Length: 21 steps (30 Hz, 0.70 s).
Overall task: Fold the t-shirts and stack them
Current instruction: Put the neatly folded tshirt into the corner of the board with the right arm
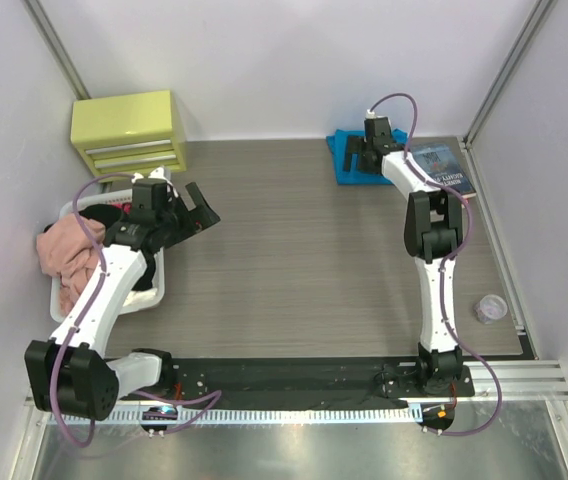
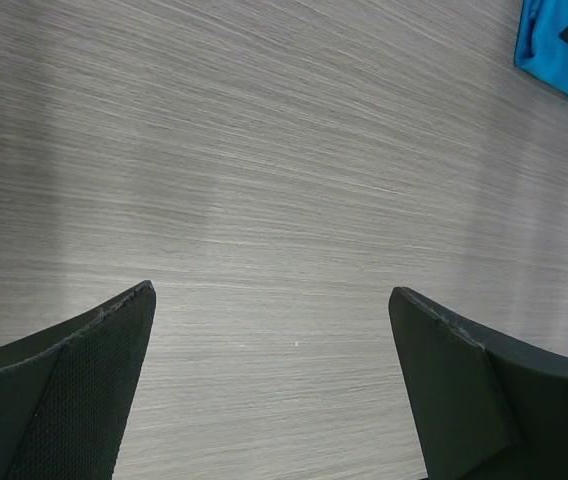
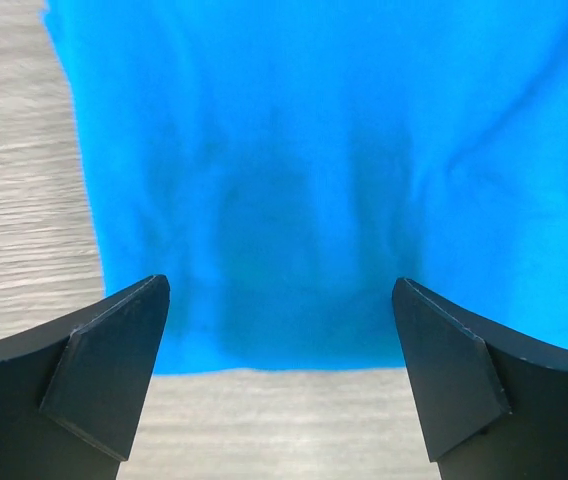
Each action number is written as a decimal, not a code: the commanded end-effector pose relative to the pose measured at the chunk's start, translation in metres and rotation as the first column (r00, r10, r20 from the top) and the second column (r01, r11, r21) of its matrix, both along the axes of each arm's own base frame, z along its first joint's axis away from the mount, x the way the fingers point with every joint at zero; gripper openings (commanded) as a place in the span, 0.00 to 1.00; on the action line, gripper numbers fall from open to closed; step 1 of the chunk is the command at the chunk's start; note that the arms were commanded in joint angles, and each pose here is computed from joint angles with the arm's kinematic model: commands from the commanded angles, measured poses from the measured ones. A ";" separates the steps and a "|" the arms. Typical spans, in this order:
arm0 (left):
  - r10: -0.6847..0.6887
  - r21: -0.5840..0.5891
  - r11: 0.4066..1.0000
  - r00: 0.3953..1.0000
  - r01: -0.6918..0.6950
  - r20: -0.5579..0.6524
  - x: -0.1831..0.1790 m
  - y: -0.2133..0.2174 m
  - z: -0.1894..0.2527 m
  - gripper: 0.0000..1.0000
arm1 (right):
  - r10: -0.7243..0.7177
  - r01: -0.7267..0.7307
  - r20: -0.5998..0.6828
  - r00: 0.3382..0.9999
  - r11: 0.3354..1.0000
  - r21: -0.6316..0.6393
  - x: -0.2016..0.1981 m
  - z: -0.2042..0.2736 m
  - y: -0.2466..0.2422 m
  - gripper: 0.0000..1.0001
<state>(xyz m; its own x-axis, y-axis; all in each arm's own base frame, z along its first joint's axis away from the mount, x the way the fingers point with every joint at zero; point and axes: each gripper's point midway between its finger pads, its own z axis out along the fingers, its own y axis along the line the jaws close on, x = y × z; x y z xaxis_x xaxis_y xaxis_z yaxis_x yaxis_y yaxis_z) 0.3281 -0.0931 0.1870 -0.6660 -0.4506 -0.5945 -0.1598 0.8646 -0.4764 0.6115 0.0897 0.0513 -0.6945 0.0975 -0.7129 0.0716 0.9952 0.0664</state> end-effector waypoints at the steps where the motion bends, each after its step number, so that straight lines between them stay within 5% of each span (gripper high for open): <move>1: 0.001 0.028 1.000 0.998 -0.002 0.061 0.000 0.007 0.024 1.00 | -0.003 -0.009 0.197 0.980 0.998 0.062 0.014 0.085 0.006 1.00; 11: 0.000 -0.020 1.000 0.998 0.001 0.069 0.001 0.000 0.022 1.00 | -0.040 0.021 0.243 0.969 0.997 0.079 -0.016 0.123 -0.003 1.00; 17: 0.024 -0.021 1.000 0.995 -0.022 0.094 -0.006 0.004 0.026 1.00 | -0.027 -0.059 0.416 0.909 0.980 0.192 -0.077 0.193 0.005 1.00; 21: 0.052 -0.024 0.998 0.994 -0.049 0.101 -0.009 0.008 0.018 1.00 | -0.044 -0.041 0.385 0.922 0.977 0.208 -0.127 0.178 -0.003 1.00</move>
